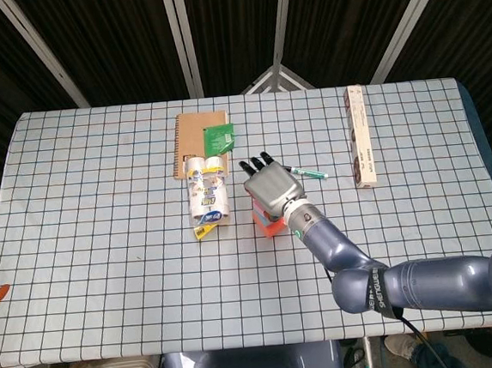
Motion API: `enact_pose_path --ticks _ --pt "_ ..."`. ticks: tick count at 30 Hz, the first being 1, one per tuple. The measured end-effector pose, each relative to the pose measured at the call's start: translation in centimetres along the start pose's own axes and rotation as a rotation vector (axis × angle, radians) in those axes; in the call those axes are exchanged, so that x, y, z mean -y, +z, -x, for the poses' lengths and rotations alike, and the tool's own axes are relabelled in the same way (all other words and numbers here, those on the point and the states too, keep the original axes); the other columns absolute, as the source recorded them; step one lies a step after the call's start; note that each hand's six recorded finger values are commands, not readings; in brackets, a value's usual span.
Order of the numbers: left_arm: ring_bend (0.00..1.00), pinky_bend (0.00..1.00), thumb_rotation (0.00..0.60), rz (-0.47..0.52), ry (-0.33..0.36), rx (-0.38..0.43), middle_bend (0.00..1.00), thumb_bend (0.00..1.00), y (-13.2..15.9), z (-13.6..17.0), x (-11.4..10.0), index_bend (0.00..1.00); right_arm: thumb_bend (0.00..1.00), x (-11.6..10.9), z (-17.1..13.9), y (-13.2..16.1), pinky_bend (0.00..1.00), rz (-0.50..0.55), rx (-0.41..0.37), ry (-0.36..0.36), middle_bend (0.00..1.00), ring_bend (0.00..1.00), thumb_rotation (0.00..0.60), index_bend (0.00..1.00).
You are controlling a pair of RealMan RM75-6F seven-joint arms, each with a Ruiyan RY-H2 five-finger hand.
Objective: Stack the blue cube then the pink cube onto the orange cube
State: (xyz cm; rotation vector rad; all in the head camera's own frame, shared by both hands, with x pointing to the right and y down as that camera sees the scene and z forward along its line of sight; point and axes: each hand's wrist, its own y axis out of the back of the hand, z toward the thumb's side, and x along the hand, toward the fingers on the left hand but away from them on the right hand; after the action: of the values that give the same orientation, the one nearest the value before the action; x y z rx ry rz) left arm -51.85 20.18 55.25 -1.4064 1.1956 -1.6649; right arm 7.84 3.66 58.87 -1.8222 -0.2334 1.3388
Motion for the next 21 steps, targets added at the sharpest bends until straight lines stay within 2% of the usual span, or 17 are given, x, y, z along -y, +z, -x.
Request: enact_pose_path --ticks 21 --pt "0.0 0.0 0.6 0.004 0.005 0.001 0.0 0.12 -0.05 0.17 -0.14 0.08 0.41 0.85 0.17 -0.52 0.0 0.039 0.003 -0.028 0.0 0.01 0.6 0.47"
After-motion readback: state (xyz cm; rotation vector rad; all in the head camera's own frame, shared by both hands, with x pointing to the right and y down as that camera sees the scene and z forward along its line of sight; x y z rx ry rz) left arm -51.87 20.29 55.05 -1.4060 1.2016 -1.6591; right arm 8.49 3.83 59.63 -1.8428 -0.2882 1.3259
